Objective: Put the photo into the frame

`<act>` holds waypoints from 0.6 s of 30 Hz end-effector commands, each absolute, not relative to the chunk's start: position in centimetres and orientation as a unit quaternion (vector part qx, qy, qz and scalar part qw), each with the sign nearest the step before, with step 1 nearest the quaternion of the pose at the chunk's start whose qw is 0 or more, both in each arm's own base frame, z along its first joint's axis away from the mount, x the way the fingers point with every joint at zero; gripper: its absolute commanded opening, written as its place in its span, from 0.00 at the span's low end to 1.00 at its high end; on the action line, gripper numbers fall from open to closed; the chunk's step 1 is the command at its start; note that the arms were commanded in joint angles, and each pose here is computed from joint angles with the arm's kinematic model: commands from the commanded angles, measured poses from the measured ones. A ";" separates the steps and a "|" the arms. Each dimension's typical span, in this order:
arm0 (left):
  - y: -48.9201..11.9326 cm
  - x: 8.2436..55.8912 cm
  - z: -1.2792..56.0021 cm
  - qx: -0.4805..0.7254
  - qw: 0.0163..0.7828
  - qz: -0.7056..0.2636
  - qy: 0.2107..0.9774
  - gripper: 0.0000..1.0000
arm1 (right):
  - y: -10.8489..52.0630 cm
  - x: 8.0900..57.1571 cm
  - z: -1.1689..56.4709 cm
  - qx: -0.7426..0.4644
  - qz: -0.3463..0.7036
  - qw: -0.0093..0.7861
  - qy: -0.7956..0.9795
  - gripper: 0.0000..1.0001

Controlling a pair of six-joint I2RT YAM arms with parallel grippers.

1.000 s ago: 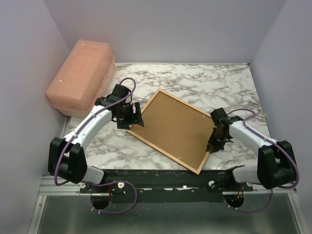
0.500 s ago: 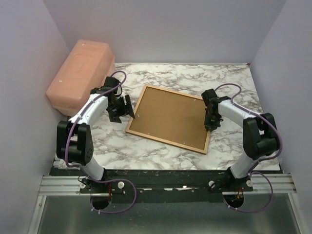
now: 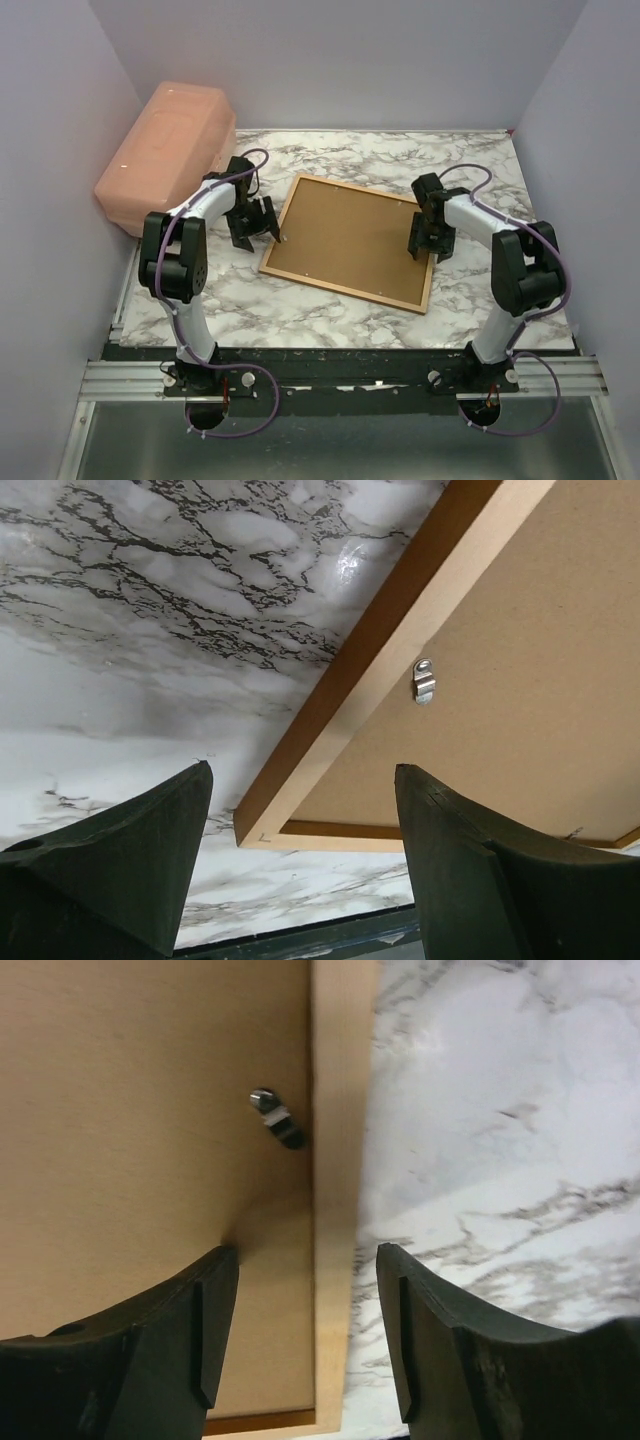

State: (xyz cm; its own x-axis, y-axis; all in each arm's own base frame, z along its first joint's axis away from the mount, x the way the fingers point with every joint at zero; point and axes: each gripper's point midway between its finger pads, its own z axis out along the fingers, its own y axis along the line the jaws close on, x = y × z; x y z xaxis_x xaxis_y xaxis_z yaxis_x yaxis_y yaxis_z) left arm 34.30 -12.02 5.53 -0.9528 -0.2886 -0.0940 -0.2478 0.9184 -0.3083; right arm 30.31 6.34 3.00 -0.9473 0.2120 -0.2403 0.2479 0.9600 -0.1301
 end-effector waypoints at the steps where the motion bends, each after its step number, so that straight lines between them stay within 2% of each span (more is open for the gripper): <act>1: -13.4 34.4 5.6 -0.125 0.059 -0.177 0.974 0.75 | 10.3 32.8 1.8 0.133 0.016 0.125 0.983 0.66; 8: -16.9 31.0 4.8 -0.104 -0.002 -0.225 0.969 0.73 | 12.5 34.5 2.0 0.111 0.073 0.128 0.983 0.67; 18: -19.5 22.1 3.9 -0.073 -0.039 -0.236 0.968 0.72 | 12.7 33.5 2.1 0.094 0.084 0.114 0.985 0.67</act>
State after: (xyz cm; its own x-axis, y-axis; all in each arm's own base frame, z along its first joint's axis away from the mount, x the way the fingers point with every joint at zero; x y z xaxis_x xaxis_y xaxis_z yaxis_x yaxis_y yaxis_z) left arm 27.66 -15.36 3.19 -0.9857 -0.1681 -0.0087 -0.1557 0.9301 -0.3326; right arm 33.53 8.79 2.67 -0.9460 0.2068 -0.2494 0.2035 0.9783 0.0393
